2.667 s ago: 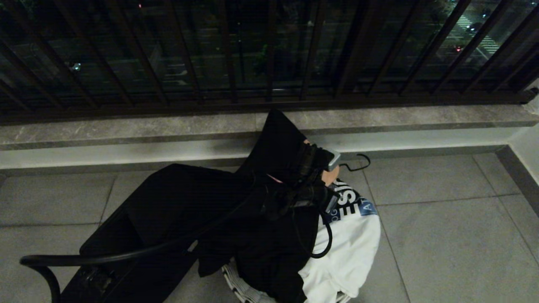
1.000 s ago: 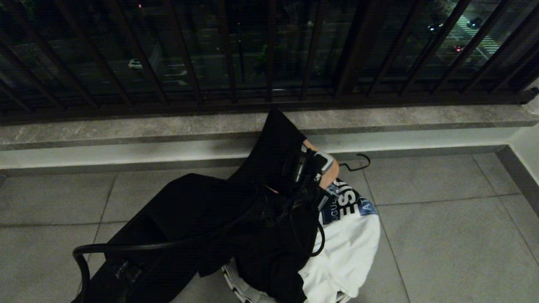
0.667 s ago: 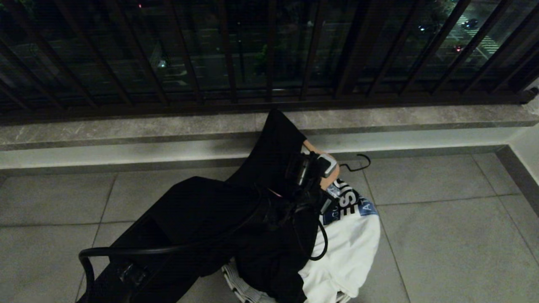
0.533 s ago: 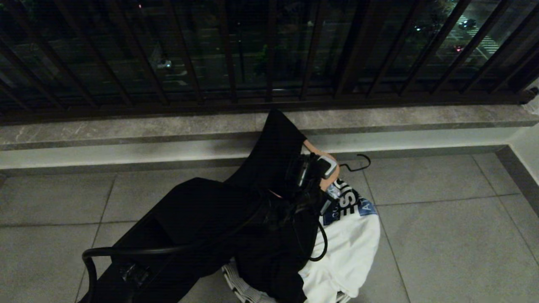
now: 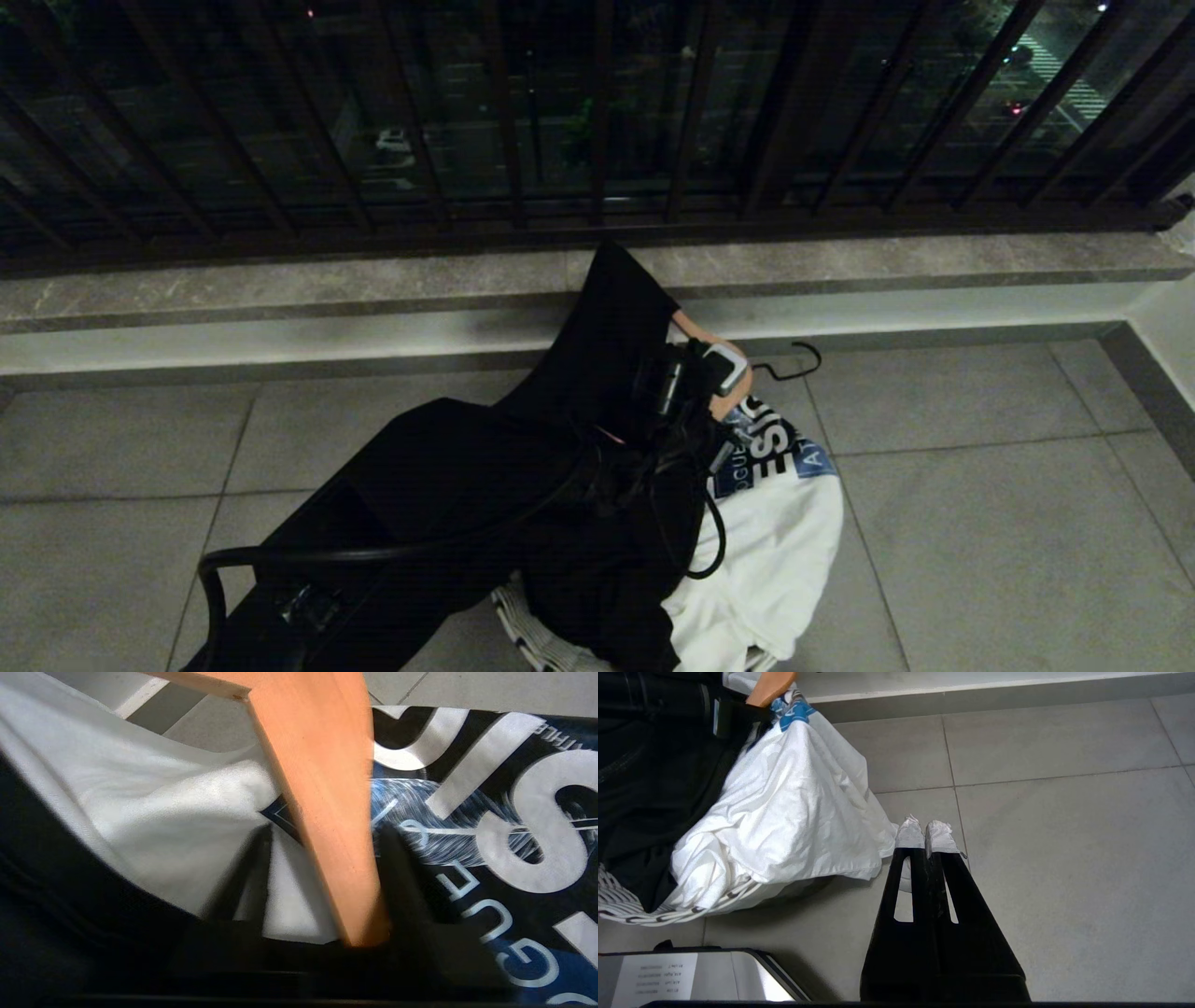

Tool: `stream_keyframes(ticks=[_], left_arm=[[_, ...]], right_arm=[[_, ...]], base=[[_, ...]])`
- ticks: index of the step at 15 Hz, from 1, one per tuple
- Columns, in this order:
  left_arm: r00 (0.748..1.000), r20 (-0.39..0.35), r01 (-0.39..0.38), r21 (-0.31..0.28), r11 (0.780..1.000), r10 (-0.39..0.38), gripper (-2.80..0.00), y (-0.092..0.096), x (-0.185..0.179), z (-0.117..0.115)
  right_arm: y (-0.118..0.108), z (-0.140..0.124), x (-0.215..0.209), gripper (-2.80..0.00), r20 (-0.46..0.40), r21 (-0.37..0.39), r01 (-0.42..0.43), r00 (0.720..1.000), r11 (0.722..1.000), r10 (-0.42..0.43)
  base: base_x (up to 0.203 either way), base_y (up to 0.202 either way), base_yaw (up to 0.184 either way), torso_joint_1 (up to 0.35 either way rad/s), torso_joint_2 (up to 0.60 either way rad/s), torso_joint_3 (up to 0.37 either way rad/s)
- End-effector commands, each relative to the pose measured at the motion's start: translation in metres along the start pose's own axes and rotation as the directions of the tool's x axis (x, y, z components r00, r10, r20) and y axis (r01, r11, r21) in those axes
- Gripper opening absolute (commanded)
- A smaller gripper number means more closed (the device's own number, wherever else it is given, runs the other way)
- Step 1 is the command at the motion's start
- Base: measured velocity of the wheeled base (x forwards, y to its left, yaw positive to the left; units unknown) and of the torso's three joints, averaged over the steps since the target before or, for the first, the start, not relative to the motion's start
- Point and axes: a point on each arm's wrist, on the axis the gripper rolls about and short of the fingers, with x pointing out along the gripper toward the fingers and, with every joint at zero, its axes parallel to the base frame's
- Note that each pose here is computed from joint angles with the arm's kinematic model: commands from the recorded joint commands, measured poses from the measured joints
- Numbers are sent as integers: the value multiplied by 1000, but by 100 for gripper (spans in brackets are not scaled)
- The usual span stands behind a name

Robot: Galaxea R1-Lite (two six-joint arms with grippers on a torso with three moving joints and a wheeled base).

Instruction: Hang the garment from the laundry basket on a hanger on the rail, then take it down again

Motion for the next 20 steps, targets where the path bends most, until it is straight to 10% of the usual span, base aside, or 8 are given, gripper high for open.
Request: stream_keyframes(ticks=[1,10,20], left_arm=[[1000,0,-1,7,1000,1,-280,0,0,-1],[999,46,-10,22,1000,9,-280,4,-12,21],[998,66,15,-232,973,0,-280,12,-68,77]], right_arm=[[0,0,0,-280,0,0,0,1000,1000,0],[0,0,0,-280,0,0,0,1000,1000,0],[0,0,0,-280,0,0,0,1000,1000,0]], base=[[0,0,0,0,0,0],[0,0,0,0,0,0],[0,0,0,0,0,0]])
